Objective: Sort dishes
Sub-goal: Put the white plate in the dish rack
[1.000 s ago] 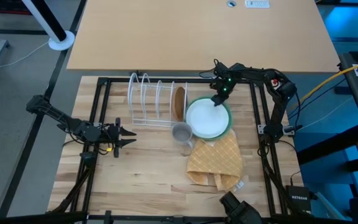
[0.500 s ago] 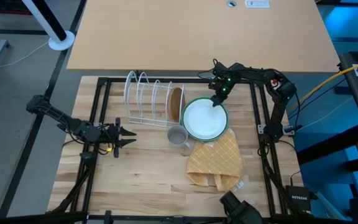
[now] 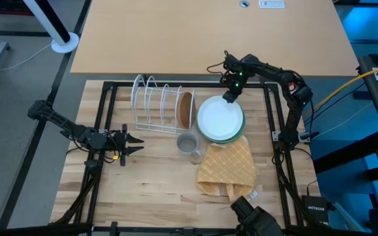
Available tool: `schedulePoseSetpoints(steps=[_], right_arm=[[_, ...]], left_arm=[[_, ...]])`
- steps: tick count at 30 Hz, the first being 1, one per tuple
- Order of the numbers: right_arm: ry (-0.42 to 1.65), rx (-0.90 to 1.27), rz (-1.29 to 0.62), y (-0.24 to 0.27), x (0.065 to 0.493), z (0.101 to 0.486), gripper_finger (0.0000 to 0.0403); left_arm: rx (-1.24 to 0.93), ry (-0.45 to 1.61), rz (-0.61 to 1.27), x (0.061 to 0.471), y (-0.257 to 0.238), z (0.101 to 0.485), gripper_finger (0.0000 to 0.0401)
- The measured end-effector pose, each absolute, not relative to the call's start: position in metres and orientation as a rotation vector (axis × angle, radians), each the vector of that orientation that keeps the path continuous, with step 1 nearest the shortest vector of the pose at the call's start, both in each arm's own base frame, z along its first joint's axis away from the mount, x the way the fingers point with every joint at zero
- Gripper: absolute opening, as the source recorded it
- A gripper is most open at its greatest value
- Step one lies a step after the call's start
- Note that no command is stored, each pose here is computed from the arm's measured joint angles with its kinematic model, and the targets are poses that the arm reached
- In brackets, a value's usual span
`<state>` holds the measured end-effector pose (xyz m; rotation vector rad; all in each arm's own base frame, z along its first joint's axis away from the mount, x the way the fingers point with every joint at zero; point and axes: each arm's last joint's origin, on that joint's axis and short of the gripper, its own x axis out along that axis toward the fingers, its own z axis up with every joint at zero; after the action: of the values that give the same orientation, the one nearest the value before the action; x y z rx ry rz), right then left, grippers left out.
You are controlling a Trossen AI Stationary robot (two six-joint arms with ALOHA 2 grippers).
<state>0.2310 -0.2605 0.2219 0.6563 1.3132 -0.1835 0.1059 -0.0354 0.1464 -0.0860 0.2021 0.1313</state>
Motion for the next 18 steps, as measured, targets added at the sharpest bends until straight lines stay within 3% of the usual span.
schedulePoseSetpoints(steps=[18], right_arm=[[1.435, 0.430, -0.233, -0.238, 0.262, 0.270, 0.0020]], left_arm=[[-0.078, 0.203, 0.132, 0.106, -0.035, 0.146, 0.0113]])
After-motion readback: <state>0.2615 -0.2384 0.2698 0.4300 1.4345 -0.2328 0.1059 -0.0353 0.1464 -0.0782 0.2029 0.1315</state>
